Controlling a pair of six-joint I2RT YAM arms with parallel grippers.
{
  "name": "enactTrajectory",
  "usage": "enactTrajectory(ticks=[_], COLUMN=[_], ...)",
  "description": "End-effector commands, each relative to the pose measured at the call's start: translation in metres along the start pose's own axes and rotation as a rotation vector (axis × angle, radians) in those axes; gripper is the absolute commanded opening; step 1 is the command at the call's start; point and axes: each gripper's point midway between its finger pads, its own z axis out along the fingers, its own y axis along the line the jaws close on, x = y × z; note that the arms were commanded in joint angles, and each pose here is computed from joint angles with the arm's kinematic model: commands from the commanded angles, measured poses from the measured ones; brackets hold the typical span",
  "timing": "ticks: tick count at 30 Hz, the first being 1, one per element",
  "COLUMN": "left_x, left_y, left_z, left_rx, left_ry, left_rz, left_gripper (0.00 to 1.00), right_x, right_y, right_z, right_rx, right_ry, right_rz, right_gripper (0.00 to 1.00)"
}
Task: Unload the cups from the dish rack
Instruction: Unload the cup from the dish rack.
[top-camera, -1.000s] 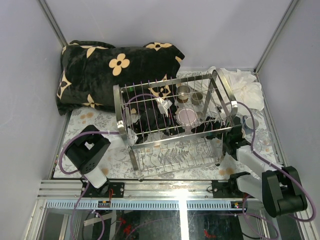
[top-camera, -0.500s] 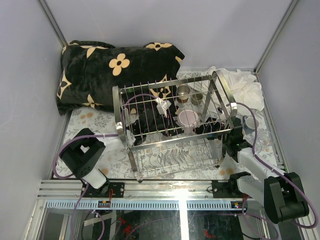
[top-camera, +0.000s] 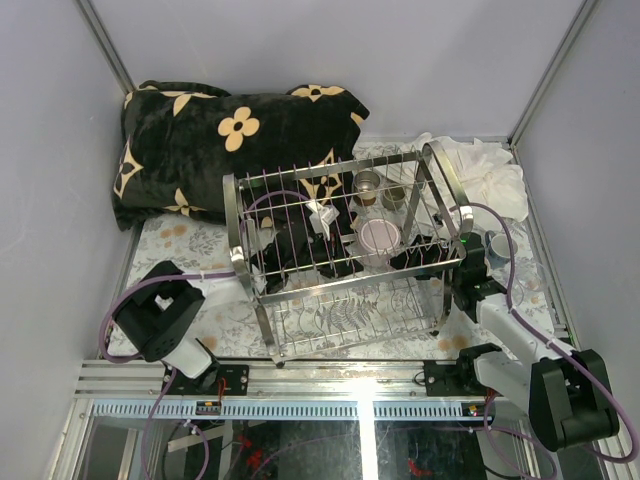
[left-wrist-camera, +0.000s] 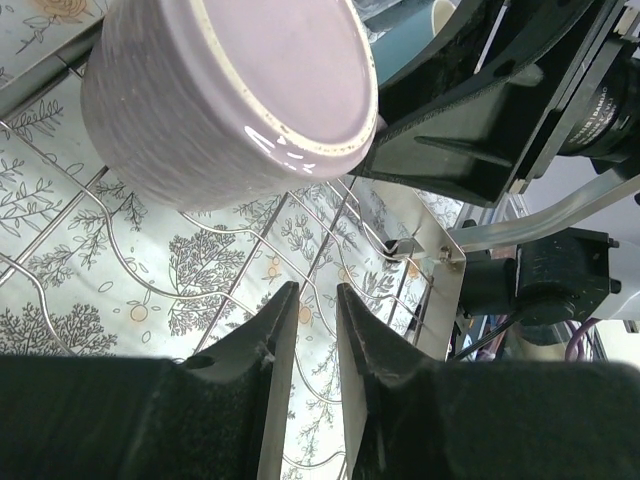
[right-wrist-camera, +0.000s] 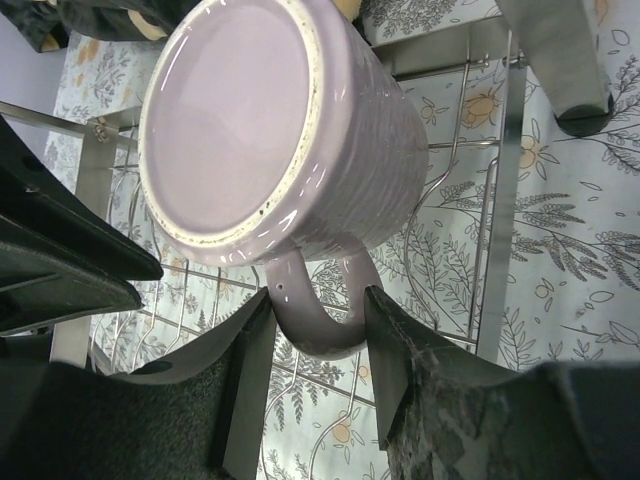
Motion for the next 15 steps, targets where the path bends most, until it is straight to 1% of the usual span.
enactTrajectory(ticks=[1, 10, 15], left_x=[-0.014, -0.011, -0.01], left_y=[-0.009, -0.008, -0.008], left_z=[-0.008, -0.014, -0.014], left_rx=[0.011, 0.001, 0.005], left_ry=[-0.067, -0.063, -0.061], left_rz=[0.044, 0.06, 0.063], left_gripper=[0.21, 0.22, 0.23], right_x=[-0.007, -0.007, -0.006], right_y=[-0.009, 0.002, 0.003], right_z=[-0.004, -0.003, 0.002], right_rx=[0.087, 0.033, 0.026], right_ry=[-0.009, 0.013, 0.017], right_rz=[-0.027, -0.04, -0.043], right_gripper=[0.45, 0.53, 0.53])
